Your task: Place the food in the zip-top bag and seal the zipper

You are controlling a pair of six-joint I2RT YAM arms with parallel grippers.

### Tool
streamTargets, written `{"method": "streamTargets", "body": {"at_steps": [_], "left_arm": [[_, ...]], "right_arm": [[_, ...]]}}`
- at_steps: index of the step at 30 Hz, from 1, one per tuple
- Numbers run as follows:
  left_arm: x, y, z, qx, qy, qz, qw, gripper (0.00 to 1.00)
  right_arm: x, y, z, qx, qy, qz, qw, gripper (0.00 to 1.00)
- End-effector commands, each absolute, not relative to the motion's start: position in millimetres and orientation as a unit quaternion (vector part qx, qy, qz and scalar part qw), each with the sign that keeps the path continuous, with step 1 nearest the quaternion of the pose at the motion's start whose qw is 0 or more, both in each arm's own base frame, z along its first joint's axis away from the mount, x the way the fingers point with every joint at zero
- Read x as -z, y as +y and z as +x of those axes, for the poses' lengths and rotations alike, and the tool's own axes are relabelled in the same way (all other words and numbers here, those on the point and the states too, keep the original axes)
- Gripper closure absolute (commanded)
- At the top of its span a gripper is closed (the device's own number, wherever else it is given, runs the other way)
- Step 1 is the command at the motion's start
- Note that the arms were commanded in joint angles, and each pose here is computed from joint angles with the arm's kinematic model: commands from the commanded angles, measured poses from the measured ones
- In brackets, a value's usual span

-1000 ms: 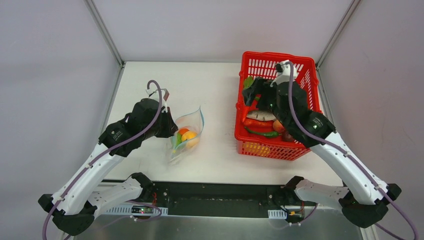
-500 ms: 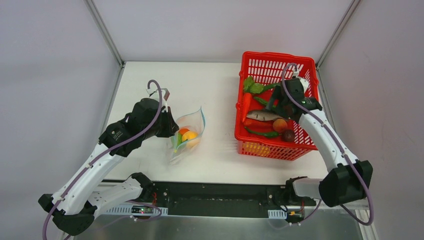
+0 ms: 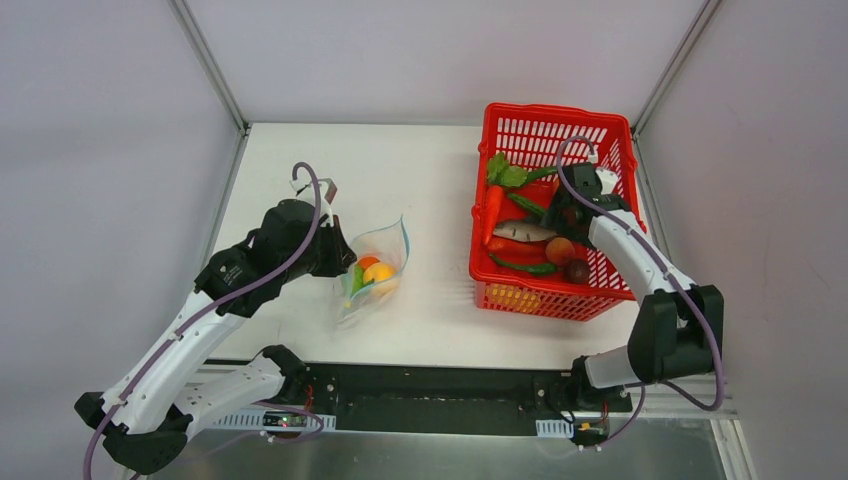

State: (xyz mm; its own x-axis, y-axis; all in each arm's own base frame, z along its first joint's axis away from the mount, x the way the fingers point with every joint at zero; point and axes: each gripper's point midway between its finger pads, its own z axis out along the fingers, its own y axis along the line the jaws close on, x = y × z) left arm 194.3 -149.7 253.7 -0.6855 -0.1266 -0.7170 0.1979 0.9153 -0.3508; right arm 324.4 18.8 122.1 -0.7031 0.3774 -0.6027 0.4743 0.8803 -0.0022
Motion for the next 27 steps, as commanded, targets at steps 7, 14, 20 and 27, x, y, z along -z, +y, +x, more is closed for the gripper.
{"method": "streamTargets", "body": {"at_steps": [7,14,20,27], "left_arm": [[-258.3,-149.7,194.9,0.215,0.889,0.014,0.404,1.0],[-255.6,-151.0,195.8,0.214,0.891,0.015,0.401,1.0],[-254.7,-152.4,196.4,0.216,0.891,0.015,0.4,1.0],[-252.3,-153.1,196.5,0.216,0.892,0.014,0.398,1.0]], "right_arm": [[-91.9,18.3,328.6,0.07,0.928,0.24,0.277,0.24],[-66.0,15.1,316.8,0.072,0.94,0.235,0.237,0.24],[-56.9,15.5,321.1,0.072,0.943,0.23,0.231,0.25],[-60.7,34.9,326.3,0.014,0.948,0.212,0.238,0.46]]}}
